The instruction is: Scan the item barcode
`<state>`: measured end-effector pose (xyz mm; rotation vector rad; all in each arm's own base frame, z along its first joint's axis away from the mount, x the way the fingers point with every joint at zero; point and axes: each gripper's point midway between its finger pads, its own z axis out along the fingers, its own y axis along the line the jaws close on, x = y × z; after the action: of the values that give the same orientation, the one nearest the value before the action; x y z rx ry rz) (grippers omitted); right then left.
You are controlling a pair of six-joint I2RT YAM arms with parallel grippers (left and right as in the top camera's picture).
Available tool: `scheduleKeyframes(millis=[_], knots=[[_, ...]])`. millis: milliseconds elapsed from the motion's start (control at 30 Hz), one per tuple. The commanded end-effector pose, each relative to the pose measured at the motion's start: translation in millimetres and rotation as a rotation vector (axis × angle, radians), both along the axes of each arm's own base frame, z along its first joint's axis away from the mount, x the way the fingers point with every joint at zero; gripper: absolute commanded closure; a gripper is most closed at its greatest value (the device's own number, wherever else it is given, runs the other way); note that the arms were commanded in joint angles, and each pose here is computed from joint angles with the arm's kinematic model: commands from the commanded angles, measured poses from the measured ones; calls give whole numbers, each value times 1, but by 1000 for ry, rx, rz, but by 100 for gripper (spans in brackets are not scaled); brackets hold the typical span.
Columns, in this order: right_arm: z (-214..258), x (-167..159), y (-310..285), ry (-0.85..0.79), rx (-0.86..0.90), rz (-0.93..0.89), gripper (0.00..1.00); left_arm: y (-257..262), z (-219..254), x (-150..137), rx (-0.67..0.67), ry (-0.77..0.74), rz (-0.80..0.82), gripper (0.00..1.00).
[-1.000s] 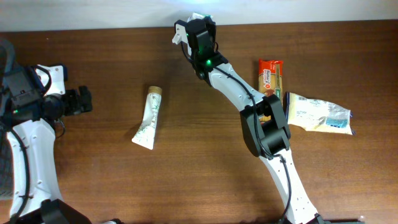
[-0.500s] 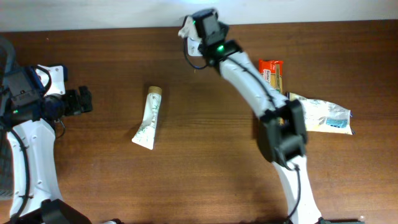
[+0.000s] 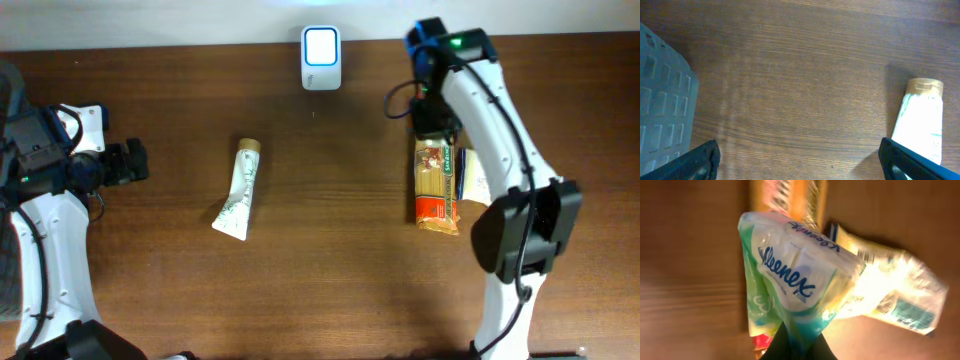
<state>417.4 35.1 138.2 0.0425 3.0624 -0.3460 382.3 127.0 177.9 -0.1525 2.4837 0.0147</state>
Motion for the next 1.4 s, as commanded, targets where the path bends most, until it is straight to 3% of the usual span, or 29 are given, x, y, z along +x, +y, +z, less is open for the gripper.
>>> scheduleKeyframes(millis=[0,100,133,167,267,433,600,700,967,1100,1367], knots=[[-40,-12,-15,77,86,-124,96,1,4,2,2,-13,-7,1],[-60,-15,-16,101,136,-100,95,1,4,2,2,-13,-8,1],[-64,-18,-18,113,133,-103,73,1,4,2,2,-13,-7,1],[-64,-20,-19,123,133,-92,45,1,4,2,2,-13,-8,1],[-62,-22,-19,132,132,-93,14,1,4,2,2,-13,-8,1],[-38,-31,-4,177,213,-67,10,1,4,2,2,-13,-8,1],[-7,-18,92,115,594,158,17,1,4,2,2,-13,-7,1],[-8,-12,154,50,639,300,20,1,4,2,2,-13,-8,1],[-26,-6,334,-220,703,472,71,1,4,2,2,-13,-7,1],[-39,-20,379,-238,745,523,96,1,4,2,2,-13,-8,1],[-78,-41,397,-133,763,498,96,1,4,2,2,-13,-7,1]])
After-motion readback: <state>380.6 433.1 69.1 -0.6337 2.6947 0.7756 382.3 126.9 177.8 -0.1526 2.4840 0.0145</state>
